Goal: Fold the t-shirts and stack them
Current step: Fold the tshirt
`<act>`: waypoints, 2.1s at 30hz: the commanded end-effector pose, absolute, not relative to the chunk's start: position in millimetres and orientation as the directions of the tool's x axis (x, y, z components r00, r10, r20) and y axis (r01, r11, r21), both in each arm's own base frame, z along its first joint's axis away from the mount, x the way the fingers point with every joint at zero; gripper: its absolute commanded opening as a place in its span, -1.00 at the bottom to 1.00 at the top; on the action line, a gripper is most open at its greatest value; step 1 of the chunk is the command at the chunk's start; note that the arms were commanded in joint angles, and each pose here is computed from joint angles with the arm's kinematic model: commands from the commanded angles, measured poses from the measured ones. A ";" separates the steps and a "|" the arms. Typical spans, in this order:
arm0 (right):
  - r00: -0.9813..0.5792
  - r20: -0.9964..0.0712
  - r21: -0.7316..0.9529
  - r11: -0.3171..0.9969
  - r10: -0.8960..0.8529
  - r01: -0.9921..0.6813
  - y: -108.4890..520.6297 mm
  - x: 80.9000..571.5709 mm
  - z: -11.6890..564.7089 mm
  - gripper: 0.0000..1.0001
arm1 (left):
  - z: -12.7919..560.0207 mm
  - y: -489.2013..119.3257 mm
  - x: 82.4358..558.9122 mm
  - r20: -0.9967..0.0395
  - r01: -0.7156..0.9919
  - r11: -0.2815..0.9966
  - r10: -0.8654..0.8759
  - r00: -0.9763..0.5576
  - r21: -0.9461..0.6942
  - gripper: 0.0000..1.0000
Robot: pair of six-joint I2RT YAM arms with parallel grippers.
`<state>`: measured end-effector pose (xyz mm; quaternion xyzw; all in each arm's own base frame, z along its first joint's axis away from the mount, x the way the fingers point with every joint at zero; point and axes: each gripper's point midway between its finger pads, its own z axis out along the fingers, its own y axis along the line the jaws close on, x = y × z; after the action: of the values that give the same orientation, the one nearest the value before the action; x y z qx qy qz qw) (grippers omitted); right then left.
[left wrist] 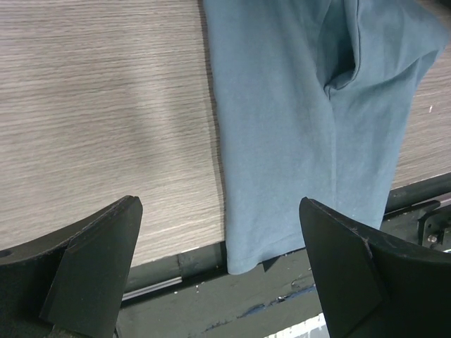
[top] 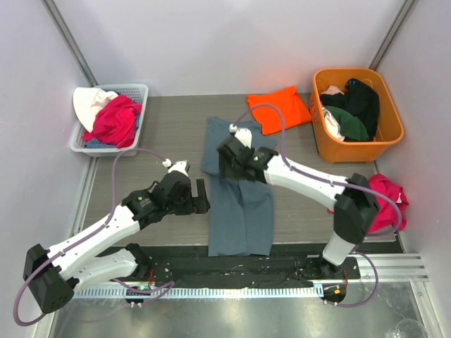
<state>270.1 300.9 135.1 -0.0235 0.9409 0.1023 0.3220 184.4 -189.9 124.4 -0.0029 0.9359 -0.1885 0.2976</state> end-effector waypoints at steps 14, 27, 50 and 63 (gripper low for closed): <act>-0.759 -0.650 0.062 0.993 -0.034 -0.097 308.7 459.9 67.0 0.43 | 130.1 -164.3 175.1 -0.578 0.035 0.934 -0.191 -0.793 -0.355 0.99; -0.824 -0.551 0.041 0.981 -0.135 -0.189 302.5 483.1 2.4 0.42 | 126.4 -167.8 188.7 -0.597 0.052 0.955 -0.139 -0.791 -0.291 0.99; -0.683 -0.728 0.159 0.954 -0.060 -0.253 308.4 531.0 125.4 0.46 | 137.6 -172.0 194.3 -0.608 0.046 0.951 -0.159 -0.778 -0.307 0.99; -0.756 -0.648 0.163 0.955 -0.087 -0.250 302.0 392.0 132.8 0.48 | 149.0 -172.6 192.4 -0.621 0.049 0.933 -0.196 -0.759 -0.355 1.00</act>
<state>430.7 295.6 161.2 -0.0896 0.9171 0.1320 0.3654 187.3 -170.8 132.7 -0.0248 0.9337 -0.1566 0.3211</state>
